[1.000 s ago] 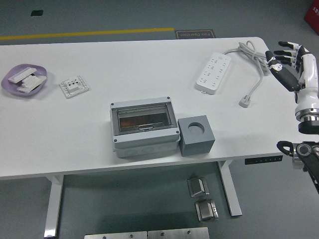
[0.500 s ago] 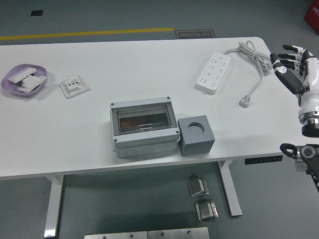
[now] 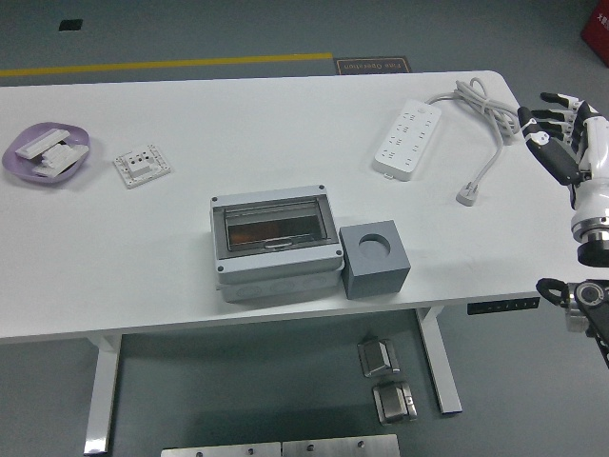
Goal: Pick up the cylinder from the cube,place it in the box,flap close box
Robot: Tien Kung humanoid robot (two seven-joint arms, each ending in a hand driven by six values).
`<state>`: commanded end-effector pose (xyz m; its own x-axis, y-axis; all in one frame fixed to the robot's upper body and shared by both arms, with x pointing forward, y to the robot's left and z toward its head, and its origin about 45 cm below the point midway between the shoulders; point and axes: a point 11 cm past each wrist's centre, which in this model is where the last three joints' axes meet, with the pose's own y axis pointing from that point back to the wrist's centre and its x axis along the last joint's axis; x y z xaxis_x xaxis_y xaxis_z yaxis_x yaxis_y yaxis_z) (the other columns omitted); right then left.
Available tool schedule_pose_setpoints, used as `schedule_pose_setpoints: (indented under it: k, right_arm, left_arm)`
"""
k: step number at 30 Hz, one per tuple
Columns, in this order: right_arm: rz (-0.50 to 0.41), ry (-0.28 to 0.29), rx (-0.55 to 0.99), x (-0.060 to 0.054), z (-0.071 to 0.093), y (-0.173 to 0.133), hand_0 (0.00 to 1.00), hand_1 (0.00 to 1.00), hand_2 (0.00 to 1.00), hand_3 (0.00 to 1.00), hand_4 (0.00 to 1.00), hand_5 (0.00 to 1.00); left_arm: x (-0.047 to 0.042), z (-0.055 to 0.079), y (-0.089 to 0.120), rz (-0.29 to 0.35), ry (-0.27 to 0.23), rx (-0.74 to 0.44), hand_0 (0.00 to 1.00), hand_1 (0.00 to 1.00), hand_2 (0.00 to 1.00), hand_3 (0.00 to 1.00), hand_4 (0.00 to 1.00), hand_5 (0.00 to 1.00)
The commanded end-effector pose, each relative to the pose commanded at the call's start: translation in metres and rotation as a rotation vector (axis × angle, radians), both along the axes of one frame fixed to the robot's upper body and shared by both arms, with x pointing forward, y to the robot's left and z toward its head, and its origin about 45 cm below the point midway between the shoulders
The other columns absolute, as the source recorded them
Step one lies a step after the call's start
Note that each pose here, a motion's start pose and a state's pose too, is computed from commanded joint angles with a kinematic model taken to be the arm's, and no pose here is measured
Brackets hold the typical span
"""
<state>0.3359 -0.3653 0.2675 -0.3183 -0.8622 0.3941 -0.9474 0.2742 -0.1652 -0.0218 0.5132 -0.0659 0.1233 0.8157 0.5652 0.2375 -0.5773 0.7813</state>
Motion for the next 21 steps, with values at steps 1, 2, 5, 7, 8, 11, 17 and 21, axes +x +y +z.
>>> schedule_pose_setpoints:
  k: [1, 2, 5, 7, 8, 11, 17, 21]
  right_arm:
    - [-0.001, 0.001, 0.0, -0.0001, -0.0002, -0.0002, 0.684, 0.608, 0.627, 0.685, 0.804, 0.464]
    - [-0.002, 0.001, 0.0, -0.0003, -0.0004, -0.0007, 0.684, 0.608, 0.627, 0.685, 0.804, 0.464]
    - [-0.005, 0.001, -0.001, -0.0005, -0.0003, -0.0019, 0.683, 0.607, 0.626, 0.682, 0.805, 0.466]
    - [-0.006, 0.0, 0.001, -0.0006, -0.0001, -0.0024, 0.683, 0.607, 0.626, 0.682, 0.805, 0.466]
    - [-0.006, 0.0, 0.002, -0.0006, -0.0001, -0.0027, 0.683, 0.607, 0.626, 0.682, 0.805, 0.466]
    - [-0.005, 0.0, 0.011, -0.0006, -0.0004, -0.003, 0.683, 0.607, 0.627, 0.682, 0.805, 0.471]
    - [0.0, 0.005, 0.043, -0.0011, -0.0022, -0.0035, 0.683, 0.605, 0.627, 0.681, 0.805, 0.469]
    - [0.0, 0.004, 0.046, -0.0007, -0.0018, -0.0042, 0.683, 0.605, 0.627, 0.681, 0.805, 0.469]
  left_arm:
    - [0.0001, 0.0, -0.0001, 0.0, 0.0, 0.0, 0.852, 0.832, 0.818, 0.835, 0.824, 0.54]
    - [0.0003, -0.0001, -0.0002, 0.001, -0.001, 0.0, 0.852, 0.832, 0.818, 0.835, 0.824, 0.54]
    - [-0.0002, -0.0005, -0.0008, 0.004, -0.001, -0.001, 0.843, 0.824, 0.81, 0.833, 0.809, 0.517]
    - [-0.0013, -0.0008, -0.0014, 0.006, 0.0, -0.002, 0.843, 0.824, 0.81, 0.833, 0.809, 0.517]
    - [-0.0017, -0.001, -0.0016, 0.007, 0.001, -0.003, 0.843, 0.824, 0.81, 0.833, 0.809, 0.517]
    - [-0.0028, -0.0016, -0.0027, 0.01, 0.002, -0.004, 0.838, 0.821, 0.808, 0.83, 0.795, 0.503]
    - [-0.0021, -0.0026, -0.0045, 0.014, -0.002, -0.007, 0.837, 0.815, 0.805, 0.831, 0.792, 0.496]
    - [-0.001, -0.003, -0.0053, 0.016, -0.005, -0.008, 0.837, 0.815, 0.805, 0.831, 0.792, 0.496]
